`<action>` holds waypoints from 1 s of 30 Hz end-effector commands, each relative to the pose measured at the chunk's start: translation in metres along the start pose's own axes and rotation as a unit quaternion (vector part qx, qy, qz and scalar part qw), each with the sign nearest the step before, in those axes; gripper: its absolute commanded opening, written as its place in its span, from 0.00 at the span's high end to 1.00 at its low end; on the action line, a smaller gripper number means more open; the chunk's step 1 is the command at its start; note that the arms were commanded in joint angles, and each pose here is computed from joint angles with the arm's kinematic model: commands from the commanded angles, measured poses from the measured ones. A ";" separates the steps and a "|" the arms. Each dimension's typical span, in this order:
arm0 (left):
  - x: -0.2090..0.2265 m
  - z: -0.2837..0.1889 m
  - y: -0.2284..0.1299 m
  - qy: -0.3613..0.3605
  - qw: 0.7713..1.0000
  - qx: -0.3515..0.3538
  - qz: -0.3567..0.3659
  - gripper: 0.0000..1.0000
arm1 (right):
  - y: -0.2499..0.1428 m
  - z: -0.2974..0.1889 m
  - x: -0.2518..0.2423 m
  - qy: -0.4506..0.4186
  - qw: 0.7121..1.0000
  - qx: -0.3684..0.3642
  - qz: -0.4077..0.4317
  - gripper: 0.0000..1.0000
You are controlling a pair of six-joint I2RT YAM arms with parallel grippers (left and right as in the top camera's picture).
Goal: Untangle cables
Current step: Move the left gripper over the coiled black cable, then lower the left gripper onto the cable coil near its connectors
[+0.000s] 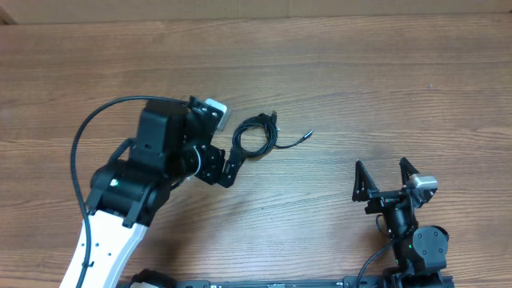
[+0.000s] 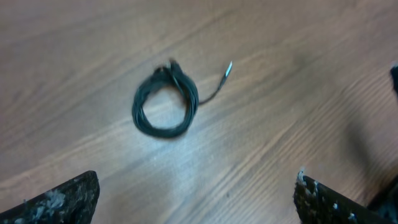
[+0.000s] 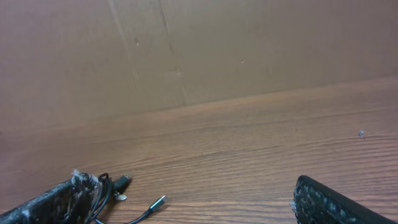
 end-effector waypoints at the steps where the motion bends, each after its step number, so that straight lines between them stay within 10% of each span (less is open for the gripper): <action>1: 0.001 0.003 0.003 0.002 1.000 0.012 0.013 0.01 | -0.002 0.000 -0.001 0.001 1.000 -0.001 -0.004 0.00; 30: 0.012 0.056 -0.002 -0.028 0.996 0.076 -0.030 0.00 | -0.002 0.000 -0.001 0.001 1.000 -0.001 -0.004 0.00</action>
Point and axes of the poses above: each gripper's point midway between its finger pads, its own z axis out along the fingers, its own x axis along the line the jaws close on, y = z × x, the point moved 8 cm from there along -z, back along the fingers, and after that the axes turned 13 degrees about z, right-handed, at the moved point
